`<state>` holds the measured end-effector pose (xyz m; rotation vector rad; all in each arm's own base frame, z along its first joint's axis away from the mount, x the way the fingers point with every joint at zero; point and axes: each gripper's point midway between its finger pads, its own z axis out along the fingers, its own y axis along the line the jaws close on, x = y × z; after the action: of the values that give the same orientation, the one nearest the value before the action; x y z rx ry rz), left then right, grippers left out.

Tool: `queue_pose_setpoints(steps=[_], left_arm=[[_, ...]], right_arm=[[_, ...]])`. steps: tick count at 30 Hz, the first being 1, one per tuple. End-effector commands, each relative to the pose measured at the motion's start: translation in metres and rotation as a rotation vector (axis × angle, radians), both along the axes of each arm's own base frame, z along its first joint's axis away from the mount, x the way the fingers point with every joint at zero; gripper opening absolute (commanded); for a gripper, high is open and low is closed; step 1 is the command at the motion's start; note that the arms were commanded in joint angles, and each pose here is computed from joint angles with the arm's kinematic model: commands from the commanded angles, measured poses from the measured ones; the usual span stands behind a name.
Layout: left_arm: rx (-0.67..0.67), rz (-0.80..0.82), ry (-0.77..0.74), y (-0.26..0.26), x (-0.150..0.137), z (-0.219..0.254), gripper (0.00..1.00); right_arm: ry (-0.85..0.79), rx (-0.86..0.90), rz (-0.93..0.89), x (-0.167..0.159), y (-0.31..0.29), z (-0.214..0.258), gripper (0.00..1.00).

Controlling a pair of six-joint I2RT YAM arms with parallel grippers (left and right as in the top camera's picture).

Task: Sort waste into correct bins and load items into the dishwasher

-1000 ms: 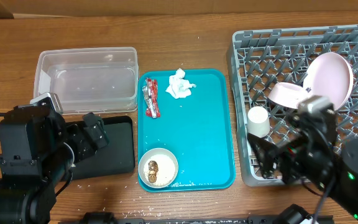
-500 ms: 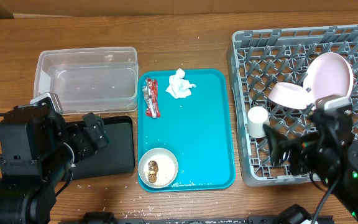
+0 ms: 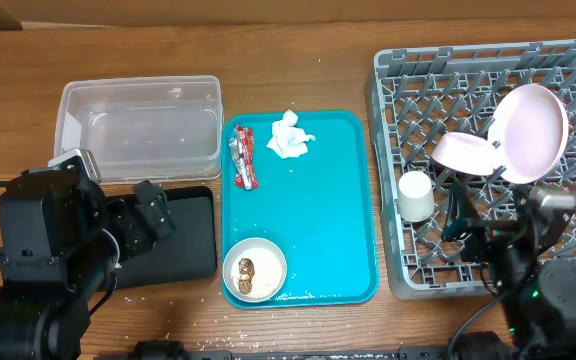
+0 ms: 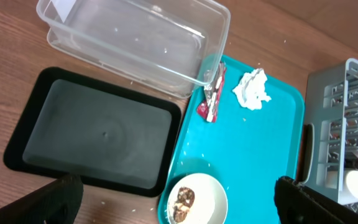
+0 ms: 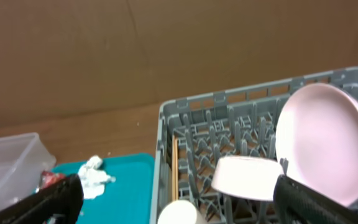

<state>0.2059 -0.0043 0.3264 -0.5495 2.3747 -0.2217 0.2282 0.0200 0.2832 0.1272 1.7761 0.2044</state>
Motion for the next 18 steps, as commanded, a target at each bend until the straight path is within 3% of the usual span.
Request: queue_pose_setpoints(steps=[1,11,18], left_arm=[[-0.009,0.013,-0.015,0.000,0.000,0.005,1.00],[-0.009,0.013,-0.014,0.000,0.000,0.005,1.00],[-0.009,0.013,-0.014,0.000,0.000,0.005,1.00]], right_arm=[[-0.072,0.005,-0.015,-0.002,-0.004,-0.020,1.00],[-0.152,0.014,-0.025,0.009,-0.005,-0.093,1.00],[-0.204,0.022,-0.022,0.018,-0.003,-0.108,1.00]])
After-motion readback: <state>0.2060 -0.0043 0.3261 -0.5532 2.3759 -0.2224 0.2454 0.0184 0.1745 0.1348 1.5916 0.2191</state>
